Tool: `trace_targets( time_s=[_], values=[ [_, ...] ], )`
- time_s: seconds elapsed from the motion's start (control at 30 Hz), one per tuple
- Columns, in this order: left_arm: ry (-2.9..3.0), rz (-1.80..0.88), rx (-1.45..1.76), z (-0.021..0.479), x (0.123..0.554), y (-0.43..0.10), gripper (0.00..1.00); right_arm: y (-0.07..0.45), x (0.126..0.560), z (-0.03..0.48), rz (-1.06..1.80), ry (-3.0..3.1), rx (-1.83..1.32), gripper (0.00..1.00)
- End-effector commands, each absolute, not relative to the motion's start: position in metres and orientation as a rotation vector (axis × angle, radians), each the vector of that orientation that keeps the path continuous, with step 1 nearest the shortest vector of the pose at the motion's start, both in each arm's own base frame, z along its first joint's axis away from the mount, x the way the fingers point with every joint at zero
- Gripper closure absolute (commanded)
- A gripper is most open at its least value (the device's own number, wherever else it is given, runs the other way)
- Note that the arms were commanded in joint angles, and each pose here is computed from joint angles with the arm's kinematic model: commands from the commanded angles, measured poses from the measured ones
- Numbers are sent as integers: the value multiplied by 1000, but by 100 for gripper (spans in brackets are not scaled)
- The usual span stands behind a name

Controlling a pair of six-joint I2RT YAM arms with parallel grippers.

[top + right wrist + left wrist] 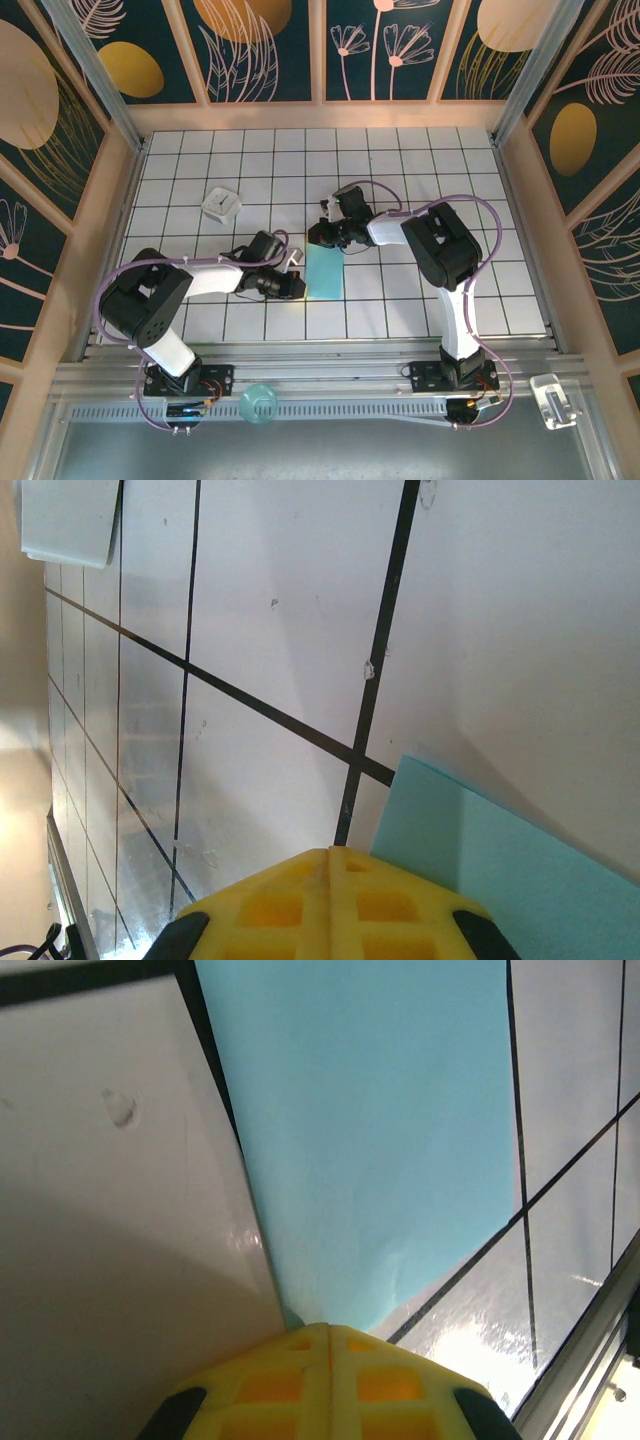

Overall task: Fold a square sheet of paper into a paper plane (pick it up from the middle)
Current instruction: First fold in half a square sheet of paper at the center of the table.

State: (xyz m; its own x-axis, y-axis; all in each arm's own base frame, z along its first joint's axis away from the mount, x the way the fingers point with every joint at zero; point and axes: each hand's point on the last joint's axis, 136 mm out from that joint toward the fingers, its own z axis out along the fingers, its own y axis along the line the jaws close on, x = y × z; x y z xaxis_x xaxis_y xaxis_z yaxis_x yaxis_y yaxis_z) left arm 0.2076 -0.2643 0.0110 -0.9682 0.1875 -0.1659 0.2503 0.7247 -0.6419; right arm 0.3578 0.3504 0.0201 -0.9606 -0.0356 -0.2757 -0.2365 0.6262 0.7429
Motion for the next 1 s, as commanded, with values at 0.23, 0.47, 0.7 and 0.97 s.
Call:
trace_targets(
  time_s=[0.23, 0.47, 0.7, 0.97],
  values=[
    [2869, -1127, 447, 43, 180, -258, 100, 311, 336, -43, 993, 2837, -132, 100],
    [2577, -1183, 114, 89, 246, -252, 79, 340, 337, 21, 1228, 2656, -359, 100],
    [2642, -1185, 33, 65, 243, -265, 67, 293, 315, 70, 1219, 2581, -319, 84],
    [2653, -1109, 160, 52, 243, -275, 64, 242, 256, 53, 979, 2698, -129, 73]
  ],
)
